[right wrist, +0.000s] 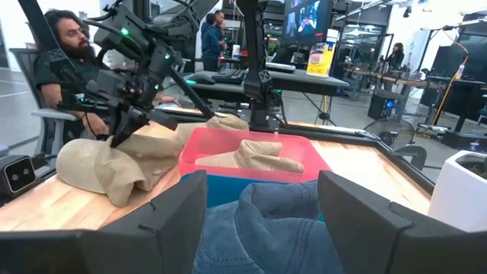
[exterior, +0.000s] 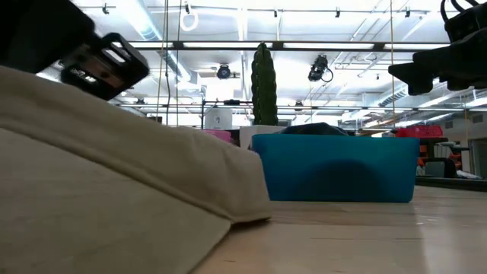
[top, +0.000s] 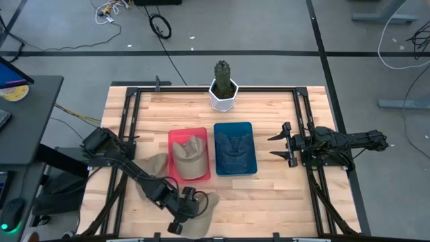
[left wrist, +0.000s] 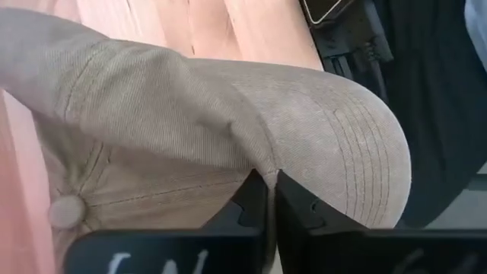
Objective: Pick & Place hat
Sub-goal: Put the bottom brown cap into the red bin
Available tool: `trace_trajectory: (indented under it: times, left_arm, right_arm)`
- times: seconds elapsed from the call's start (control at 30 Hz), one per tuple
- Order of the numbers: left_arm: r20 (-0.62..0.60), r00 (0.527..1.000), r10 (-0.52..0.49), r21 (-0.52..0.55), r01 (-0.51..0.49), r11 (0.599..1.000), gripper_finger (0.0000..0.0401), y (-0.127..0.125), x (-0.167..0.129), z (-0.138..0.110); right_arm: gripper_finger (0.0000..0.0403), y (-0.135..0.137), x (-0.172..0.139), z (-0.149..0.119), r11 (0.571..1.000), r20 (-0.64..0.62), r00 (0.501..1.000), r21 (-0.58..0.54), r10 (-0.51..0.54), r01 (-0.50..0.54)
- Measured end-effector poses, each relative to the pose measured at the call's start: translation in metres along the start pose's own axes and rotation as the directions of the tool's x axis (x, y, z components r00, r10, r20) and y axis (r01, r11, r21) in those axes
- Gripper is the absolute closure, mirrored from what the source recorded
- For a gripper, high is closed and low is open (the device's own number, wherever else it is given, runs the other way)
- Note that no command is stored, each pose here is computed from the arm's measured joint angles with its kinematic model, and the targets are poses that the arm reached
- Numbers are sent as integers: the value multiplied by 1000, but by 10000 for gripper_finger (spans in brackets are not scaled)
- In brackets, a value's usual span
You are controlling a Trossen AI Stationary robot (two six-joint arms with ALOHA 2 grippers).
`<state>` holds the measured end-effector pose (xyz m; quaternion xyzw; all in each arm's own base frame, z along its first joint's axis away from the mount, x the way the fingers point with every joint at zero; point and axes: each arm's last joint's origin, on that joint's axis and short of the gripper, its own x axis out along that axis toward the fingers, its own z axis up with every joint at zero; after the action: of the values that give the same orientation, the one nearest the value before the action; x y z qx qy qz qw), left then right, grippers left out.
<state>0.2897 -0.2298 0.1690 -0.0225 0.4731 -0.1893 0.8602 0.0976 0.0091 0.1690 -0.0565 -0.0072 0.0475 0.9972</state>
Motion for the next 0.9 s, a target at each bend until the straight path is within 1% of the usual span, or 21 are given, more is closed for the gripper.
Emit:
trace_trajectory:
  times: [0.2,0.33,0.37,0.43,0.53,0.6,0.67,0.7,0.77,0.9]
  left_arm:
    - [14,1000,-13,38,12,999,395,-4,-5,8]
    - [30,999,-23,94,20,995,396,-15,-20,21]
    - [34,999,-13,102,10,995,396,-16,-24,25]
    - [-13,999,40,114,-38,993,397,-18,-31,24]
    - [-43,991,130,134,-123,983,397,-18,-43,29]
    - [-58,976,210,149,-199,969,397,-16,-53,32]
    - [-47,959,280,152,-270,951,397,-14,-60,35]
    - [-62,950,306,153,-294,944,397,-11,-66,35]
    - [-58,943,329,153,-317,936,397,-9,-75,40]
    - [-70,913,403,165,-388,907,397,0,-96,40]
  right_arm:
    - [149,0,0,0,1000,0,1000,0,0,0]
    - [149,0,0,0,1000,1,1000,0,0,0]
    - [149,0,0,0,1000,2,1000,0,0,0]
    - [149,0,0,0,1000,0,1000,0,0,0]
    - [149,0,0,0,1000,2,1000,0,0,0]
    - [149,0,0,0,1000,2,1000,0,0,0]
    - [149,0,0,0,1000,1,1000,0,1,-1]
    - [149,0,0,0,1000,-1,1000,0,0,0]
    - [149,0,0,0,1000,-1,1000,0,1,-1]
    - [149,0,0,0,1000,1,1000,0,0,0]
